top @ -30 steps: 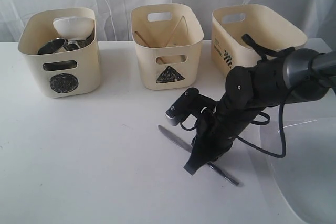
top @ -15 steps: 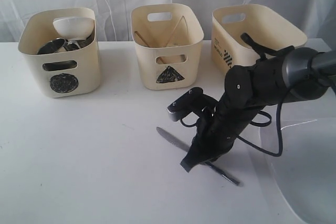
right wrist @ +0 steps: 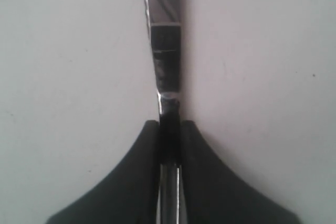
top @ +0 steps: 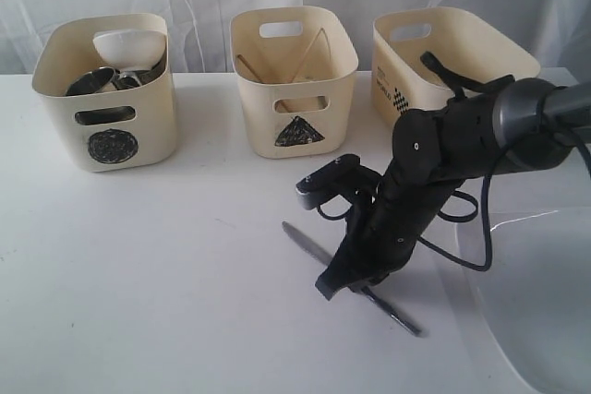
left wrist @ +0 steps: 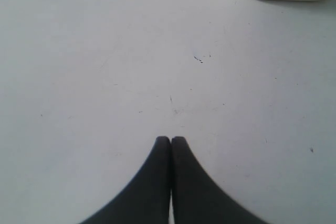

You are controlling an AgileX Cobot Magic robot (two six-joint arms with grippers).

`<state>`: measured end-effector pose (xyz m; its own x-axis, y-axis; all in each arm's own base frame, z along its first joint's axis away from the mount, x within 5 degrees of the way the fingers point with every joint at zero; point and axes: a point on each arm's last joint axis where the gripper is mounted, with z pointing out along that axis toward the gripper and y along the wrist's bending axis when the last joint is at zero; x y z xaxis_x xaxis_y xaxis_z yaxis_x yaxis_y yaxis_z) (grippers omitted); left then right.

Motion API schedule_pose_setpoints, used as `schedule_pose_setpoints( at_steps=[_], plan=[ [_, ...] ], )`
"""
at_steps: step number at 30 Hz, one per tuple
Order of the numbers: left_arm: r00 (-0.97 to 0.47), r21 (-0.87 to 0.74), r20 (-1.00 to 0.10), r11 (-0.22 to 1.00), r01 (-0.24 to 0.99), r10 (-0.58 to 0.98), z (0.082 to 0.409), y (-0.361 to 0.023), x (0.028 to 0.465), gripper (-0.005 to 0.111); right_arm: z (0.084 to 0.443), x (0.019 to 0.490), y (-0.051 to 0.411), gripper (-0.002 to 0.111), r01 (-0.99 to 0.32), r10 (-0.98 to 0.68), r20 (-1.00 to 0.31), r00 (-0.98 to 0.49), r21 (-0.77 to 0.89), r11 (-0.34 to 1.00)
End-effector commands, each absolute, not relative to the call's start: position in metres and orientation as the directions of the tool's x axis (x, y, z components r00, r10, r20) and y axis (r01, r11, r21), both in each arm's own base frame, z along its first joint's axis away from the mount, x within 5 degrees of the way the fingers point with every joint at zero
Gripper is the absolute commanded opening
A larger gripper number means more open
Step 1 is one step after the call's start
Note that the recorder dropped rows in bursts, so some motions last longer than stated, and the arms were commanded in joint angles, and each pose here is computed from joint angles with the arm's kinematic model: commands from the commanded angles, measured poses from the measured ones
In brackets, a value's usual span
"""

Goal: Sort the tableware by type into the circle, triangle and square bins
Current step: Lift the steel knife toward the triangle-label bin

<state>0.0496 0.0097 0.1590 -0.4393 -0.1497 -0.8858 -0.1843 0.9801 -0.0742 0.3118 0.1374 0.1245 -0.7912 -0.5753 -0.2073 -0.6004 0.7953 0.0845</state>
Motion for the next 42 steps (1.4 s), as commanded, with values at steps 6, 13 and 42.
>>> schedule_pose_setpoints(
  at_steps=[6, 13, 42],
  plan=[
    [-0.449, -0.078, -0.879, 0.978, -0.192, -0.159, 0.157, 0.010, 0.049, 0.000, 0.127, 0.292, 0.131, 0.000, -0.578, -0.576, -0.058, -0.815, 0.135, 0.805],
    [-0.449, -0.078, -0.879, 0.978, -0.192, -0.159, 0.157, 0.010, 0.049, 0.000, 0.150, 0.294, 0.132, 0.000, -0.578, -0.561, -0.154, -0.814, 0.110, 0.809],
    [-0.449, -0.078, -0.879, 0.978, -0.192, -0.159, 0.157, 0.010, 0.049, 0.000, 0.286, 0.310, 0.139, 0.000, -0.592, -0.432, -0.597, -0.676, 0.090, 0.801]
  ],
)
